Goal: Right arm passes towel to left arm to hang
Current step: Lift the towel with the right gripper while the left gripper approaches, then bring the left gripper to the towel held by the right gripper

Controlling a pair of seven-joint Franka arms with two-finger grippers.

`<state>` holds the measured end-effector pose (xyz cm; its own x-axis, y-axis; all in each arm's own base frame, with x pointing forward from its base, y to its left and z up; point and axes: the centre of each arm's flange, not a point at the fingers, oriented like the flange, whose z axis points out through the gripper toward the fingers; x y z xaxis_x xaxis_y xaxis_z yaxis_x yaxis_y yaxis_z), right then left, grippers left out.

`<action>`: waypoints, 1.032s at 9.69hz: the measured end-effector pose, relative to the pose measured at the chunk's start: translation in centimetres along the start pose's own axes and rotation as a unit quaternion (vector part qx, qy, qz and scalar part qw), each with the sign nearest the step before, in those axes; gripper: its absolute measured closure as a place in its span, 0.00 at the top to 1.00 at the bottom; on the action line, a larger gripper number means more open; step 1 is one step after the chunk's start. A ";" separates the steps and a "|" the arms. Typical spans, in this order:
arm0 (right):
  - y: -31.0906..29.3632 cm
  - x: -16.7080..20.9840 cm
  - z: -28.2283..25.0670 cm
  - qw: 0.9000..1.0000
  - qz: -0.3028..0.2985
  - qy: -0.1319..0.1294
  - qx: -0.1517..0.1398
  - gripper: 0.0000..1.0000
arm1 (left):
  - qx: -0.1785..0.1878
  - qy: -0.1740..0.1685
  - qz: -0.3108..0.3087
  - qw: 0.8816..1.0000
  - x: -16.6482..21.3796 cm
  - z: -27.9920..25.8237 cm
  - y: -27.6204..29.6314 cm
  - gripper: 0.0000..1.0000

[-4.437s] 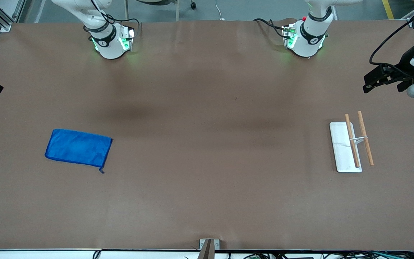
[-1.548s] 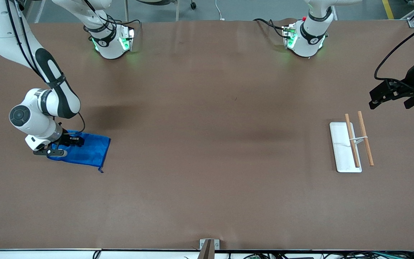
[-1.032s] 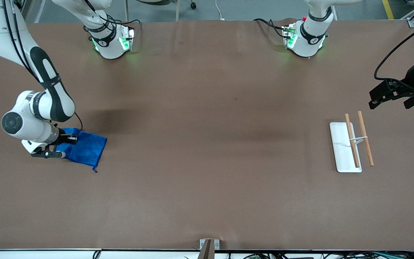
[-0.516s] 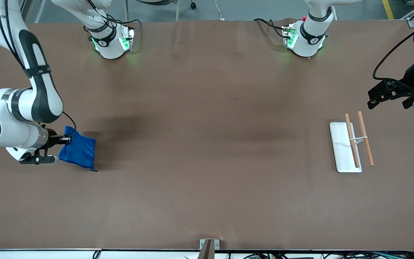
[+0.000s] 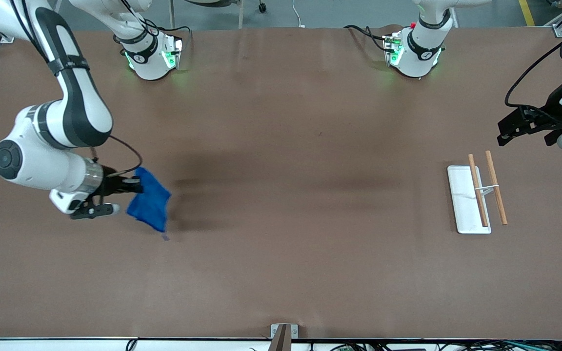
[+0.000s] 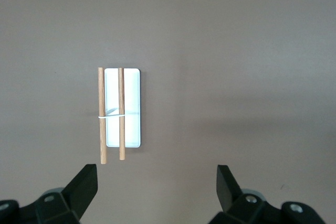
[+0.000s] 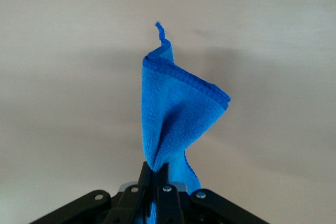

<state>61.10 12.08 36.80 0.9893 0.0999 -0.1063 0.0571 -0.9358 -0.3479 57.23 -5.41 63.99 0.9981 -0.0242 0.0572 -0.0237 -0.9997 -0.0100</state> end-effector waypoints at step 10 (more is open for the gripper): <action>-27.6 -6.1 5.0 0.910 0.092 -0.013 0.403 0.06 | -0.394 -0.142 0.043 0.907 -3.3 14.3 2.9 1.00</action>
<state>52.84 38.99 42.41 0.9681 -0.0158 -0.2500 -0.2365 -0.3858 -0.8917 54.70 -8.12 49.53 0.9627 -0.2111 -0.1695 -0.0247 -0.6920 0.7215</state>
